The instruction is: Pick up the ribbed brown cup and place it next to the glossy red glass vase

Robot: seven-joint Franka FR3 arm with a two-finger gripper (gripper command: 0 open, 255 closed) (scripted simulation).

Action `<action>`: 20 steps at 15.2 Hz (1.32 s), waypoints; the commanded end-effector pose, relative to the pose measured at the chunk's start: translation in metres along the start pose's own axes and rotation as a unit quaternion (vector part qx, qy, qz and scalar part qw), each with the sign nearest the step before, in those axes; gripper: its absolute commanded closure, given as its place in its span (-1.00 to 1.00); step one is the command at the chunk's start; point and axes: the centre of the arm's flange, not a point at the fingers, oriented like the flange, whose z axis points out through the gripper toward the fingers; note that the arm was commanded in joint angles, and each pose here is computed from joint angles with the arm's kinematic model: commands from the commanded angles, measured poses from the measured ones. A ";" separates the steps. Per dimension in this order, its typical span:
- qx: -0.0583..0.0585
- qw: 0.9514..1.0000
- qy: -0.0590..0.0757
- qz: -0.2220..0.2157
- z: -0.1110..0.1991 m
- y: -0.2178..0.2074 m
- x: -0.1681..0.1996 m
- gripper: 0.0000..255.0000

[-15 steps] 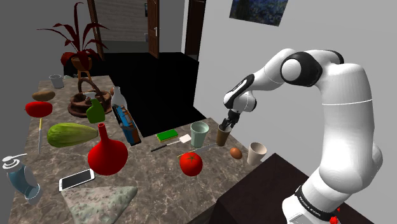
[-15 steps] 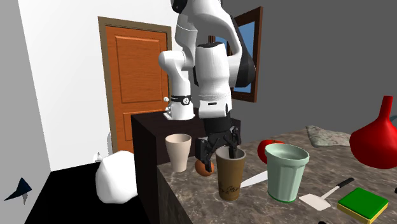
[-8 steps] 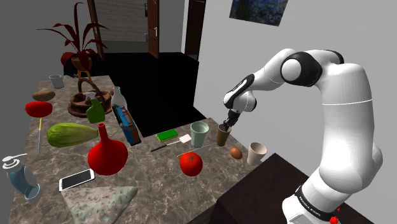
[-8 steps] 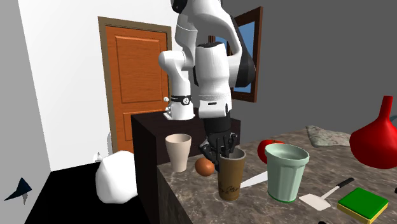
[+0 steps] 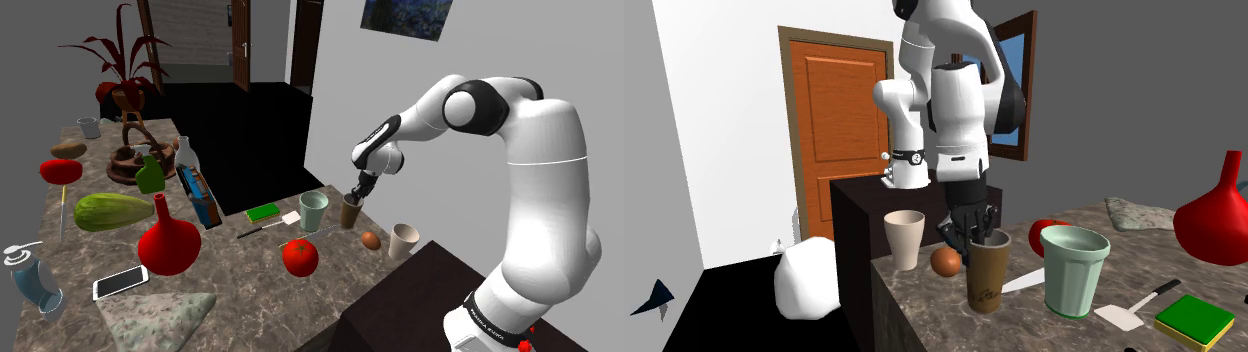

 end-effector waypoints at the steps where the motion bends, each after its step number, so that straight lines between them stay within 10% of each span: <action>1: 0.000 1.000 0.000 0.000 -0.009 -0.001 0.000 1.00; 20: 0.000 1.000 0.000 0.000 -0.109 -0.011 0.006 1.00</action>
